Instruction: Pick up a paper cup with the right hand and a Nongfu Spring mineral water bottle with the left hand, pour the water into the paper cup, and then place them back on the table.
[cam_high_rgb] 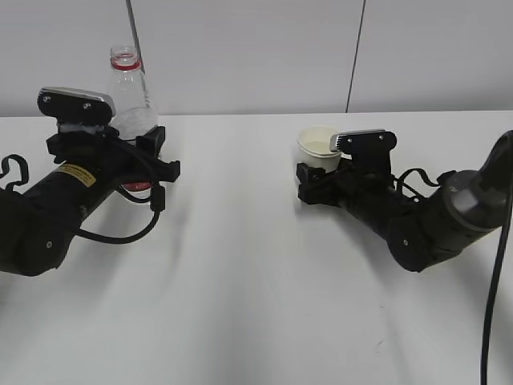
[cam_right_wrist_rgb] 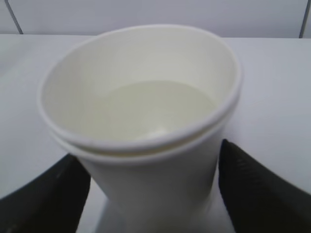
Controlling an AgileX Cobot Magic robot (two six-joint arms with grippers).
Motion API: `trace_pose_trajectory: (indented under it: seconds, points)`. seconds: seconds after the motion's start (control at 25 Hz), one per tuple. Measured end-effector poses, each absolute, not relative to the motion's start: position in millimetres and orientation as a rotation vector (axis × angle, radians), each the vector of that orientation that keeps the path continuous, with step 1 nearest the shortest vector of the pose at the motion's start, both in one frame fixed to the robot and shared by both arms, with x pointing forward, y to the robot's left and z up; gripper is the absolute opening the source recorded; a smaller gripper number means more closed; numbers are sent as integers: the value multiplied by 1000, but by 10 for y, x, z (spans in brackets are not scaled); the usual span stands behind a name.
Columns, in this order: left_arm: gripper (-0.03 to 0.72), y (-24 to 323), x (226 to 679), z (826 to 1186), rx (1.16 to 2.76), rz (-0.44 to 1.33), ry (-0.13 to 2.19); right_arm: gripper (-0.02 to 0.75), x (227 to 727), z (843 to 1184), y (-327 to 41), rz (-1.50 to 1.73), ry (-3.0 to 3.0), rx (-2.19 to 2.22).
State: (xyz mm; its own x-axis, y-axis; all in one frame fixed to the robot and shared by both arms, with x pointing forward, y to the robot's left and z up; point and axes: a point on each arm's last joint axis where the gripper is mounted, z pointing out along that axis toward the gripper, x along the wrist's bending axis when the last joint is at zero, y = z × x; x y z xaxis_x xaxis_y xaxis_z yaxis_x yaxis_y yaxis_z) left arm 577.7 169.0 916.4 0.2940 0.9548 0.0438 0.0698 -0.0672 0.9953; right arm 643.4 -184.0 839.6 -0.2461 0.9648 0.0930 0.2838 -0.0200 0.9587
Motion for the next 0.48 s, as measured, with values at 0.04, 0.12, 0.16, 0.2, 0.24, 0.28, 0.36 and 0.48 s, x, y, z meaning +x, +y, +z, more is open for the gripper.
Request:
trace_pose_trajectory:
  seconds: [0.04, 0.12, 0.16, 0.2, 0.24, 0.28, 0.36, 0.48]
  points:
    - [346, 1690, 5777, 9164, 1434, 987, 1015, 608, 6415, 8414, -1846, 1301, 1588, 1327]
    - [346, 1690, 5777, 9164, 1434, 987, 1015, 601, 6363, 8426, -1860, 1294, 1596, 1333]
    - [346, 1690, 5777, 9164, 1434, 987, 1015, 599, 6329, 8440, -1870, 1290, 1600, 1336]
    - [346, 1689, 5777, 9164, 1434, 987, 1014, 597, 6289, 8451, -1881, 1286, 1604, 1340]
    - [346, 1689, 5777, 9164, 1434, 987, 1014, 596, 6254, 8474, -1891, 1284, 1607, 1342]
    - [346, 1689, 5777, 9164, 1434, 987, 1014, 594, 6207, 8489, -1904, 1279, 1612, 1347]
    - [346, 1689, 5777, 9163, 1435, 987, 1014, 594, 6118, 8555, -1929, 1275, 1616, 1350]
    - [346, 1682, 5775, 9164, 1441, 984, 1005, 594, 5962, 8635, -1974, 1265, 1627, 1359]
